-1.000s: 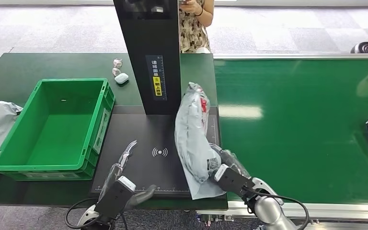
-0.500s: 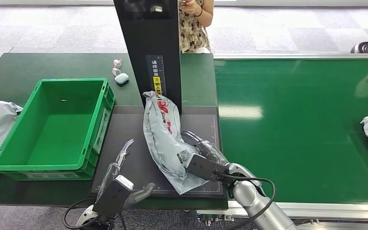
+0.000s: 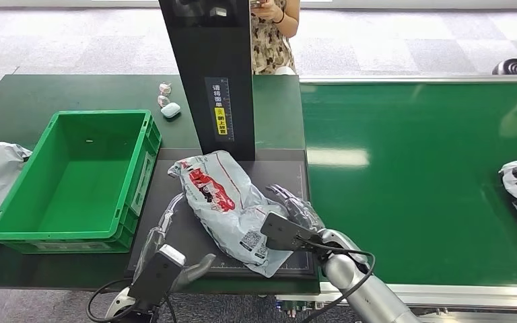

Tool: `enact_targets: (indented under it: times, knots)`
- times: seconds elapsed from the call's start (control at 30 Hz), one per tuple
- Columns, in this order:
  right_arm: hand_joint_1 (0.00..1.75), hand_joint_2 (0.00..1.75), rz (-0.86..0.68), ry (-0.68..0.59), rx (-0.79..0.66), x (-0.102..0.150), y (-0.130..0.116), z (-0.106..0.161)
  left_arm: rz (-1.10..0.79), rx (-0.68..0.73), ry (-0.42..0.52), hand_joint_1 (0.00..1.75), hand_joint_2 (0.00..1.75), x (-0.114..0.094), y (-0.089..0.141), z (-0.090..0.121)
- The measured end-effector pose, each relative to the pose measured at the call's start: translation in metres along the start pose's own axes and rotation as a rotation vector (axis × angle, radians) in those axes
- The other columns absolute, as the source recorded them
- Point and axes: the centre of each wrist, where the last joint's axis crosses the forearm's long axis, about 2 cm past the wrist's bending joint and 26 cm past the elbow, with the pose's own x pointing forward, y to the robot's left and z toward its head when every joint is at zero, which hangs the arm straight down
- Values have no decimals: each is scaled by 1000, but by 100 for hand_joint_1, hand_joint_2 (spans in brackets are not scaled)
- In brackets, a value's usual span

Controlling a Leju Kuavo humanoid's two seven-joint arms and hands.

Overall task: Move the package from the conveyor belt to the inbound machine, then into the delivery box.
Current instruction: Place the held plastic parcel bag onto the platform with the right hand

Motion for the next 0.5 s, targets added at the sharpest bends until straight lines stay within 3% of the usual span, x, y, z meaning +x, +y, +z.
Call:
enact_targets:
  times: [0.13, 0.23, 0.5]
  knots:
    - [0, 175, -106, -71, -12, -2, 4, 5, -38, -12, -10, 0, 175, 0, 0, -1]
    - [0, 175, -282, -167, -20, -1, 7, 11, -103, -61, -42, 0, 175, 3, -1, -6]
    - [0, 175, -719, -325, -120, 12, 5, 17, -273, -281, -150, 0, 175, 10, -18, -42]
